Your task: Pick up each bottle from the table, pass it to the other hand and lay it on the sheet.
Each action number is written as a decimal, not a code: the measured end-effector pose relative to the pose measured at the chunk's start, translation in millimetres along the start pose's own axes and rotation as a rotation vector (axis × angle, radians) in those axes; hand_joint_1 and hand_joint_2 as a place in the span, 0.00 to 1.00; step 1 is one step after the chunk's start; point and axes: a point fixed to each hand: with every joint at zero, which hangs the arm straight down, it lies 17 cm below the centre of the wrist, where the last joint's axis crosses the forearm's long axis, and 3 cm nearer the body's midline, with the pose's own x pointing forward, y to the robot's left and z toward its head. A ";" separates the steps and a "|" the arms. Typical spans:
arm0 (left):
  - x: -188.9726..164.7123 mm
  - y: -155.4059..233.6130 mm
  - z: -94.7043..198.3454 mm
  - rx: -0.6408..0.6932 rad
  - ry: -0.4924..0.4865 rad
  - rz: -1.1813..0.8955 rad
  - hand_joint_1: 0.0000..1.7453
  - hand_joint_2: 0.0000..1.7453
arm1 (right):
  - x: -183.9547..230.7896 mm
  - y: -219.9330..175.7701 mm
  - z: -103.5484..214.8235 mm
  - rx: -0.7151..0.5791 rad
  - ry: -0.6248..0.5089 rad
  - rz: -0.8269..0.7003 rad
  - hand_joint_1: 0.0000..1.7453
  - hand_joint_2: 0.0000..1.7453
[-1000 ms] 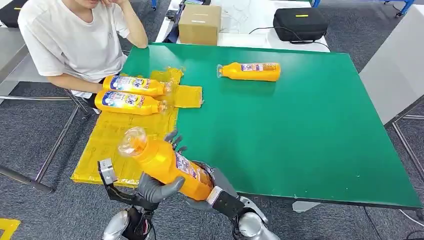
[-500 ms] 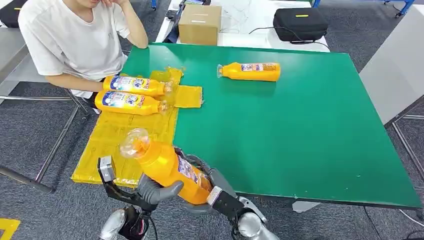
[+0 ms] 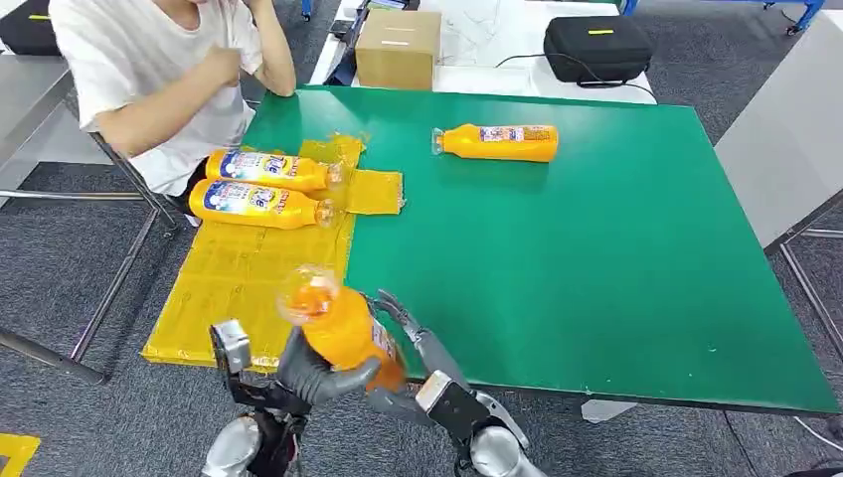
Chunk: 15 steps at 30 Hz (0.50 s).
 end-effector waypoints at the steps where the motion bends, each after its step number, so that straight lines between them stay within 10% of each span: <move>1: 0.3 11.1 -2.5 0.040 -0.015 -0.160 1.00 1.00 | 1.9 -4.1 1.2 -0.020 -0.003 0.010 0.00 0.00; 15: 7.1 78.2 -32.6 0.179 -0.046 -0.844 1.00 1.00 | 17.2 -46.8 10.1 -0.160 -0.034 0.130 0.00 0.00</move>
